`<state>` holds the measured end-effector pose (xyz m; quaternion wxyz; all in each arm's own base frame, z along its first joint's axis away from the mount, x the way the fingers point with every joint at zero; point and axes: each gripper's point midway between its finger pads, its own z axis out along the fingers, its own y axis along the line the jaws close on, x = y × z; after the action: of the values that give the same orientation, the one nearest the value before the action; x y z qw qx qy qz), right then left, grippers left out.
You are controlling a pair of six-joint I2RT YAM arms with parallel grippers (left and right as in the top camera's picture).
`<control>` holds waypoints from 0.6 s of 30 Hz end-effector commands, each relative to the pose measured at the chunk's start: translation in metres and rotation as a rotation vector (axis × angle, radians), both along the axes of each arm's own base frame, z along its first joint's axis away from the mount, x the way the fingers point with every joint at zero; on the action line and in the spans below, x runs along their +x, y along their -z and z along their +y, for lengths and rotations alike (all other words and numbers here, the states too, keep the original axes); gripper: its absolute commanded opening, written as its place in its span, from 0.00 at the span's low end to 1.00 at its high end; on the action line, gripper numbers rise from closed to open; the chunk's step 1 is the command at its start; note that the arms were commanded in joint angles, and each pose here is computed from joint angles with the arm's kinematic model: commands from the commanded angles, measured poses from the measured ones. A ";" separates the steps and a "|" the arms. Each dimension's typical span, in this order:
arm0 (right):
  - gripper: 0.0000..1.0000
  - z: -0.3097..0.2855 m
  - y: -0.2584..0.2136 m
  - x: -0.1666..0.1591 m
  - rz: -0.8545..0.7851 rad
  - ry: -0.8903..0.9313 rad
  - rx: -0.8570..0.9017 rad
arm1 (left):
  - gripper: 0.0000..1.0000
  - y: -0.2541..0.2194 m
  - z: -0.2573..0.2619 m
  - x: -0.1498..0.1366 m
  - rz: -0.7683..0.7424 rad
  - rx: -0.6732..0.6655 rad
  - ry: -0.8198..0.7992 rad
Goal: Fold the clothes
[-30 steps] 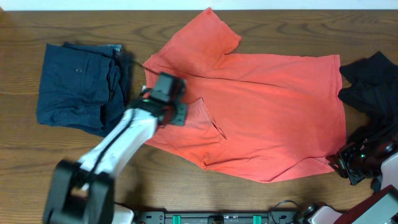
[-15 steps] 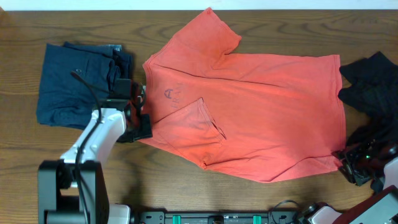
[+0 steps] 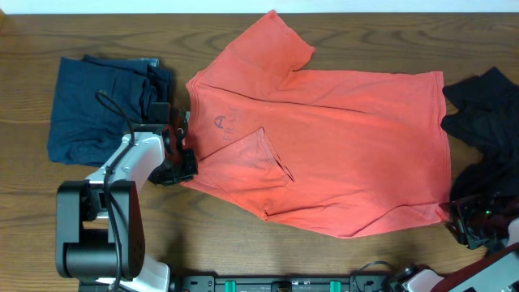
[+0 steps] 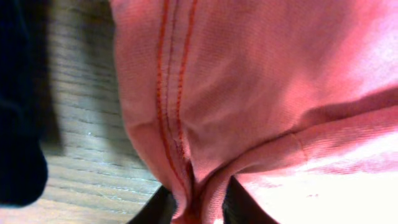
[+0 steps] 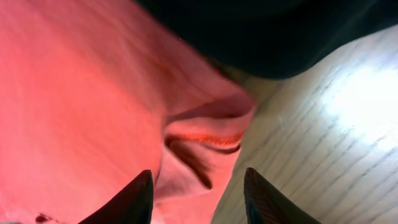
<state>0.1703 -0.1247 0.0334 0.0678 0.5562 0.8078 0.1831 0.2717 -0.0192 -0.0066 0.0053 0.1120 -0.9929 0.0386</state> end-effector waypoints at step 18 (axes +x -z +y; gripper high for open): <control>0.41 0.031 0.023 -0.003 0.097 -0.100 -0.014 | 0.11 0.021 0.010 -0.020 0.093 0.049 -0.006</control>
<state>0.1714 -0.0984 0.0165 0.0326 0.5175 0.8405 0.1570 0.2722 -0.0225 -0.0064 0.0062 0.1121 -0.9925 0.0475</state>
